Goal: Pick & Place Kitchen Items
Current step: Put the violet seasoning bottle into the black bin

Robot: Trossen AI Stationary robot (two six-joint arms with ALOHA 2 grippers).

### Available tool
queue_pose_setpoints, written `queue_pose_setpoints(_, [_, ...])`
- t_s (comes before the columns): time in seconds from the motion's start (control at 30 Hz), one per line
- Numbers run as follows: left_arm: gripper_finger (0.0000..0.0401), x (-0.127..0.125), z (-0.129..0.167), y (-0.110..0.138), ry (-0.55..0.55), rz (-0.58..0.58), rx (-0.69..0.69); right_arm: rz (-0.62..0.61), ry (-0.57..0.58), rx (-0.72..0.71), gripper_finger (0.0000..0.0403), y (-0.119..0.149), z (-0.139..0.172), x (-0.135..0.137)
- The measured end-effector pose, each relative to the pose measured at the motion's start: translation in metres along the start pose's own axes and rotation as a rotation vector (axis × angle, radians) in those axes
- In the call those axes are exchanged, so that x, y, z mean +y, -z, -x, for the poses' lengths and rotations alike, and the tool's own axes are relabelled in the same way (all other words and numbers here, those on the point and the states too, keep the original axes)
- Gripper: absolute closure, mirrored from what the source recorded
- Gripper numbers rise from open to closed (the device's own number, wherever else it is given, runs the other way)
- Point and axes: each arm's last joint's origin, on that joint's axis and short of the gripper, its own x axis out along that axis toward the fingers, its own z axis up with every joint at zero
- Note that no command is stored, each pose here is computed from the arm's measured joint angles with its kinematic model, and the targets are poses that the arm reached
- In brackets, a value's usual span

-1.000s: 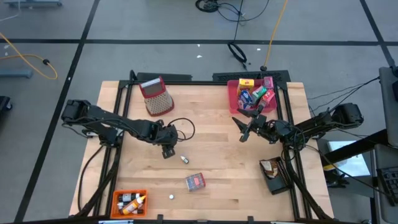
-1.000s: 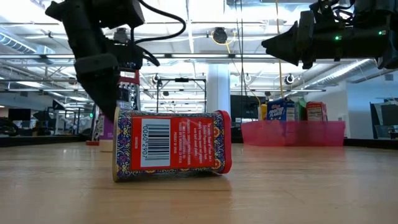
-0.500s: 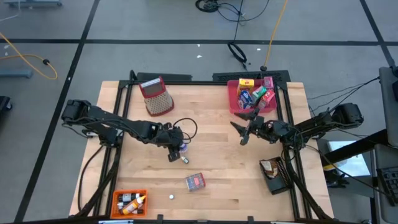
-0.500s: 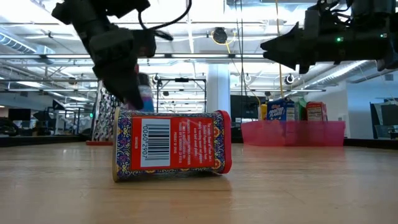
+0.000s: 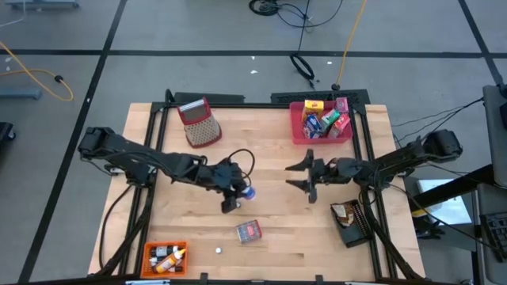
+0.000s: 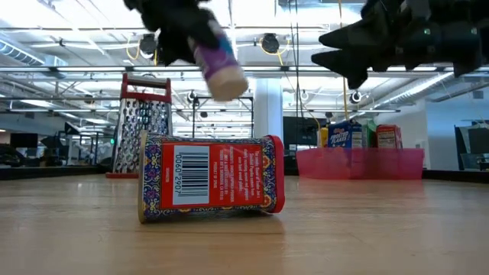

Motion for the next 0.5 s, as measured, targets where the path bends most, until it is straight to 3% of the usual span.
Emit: queue_pose_setpoints(0.5, [0.0211,-0.016,0.012,-0.021,0.012,-0.040,-0.108,0.019,-0.164,0.064,0.0195,-0.021,-0.013,0.047])
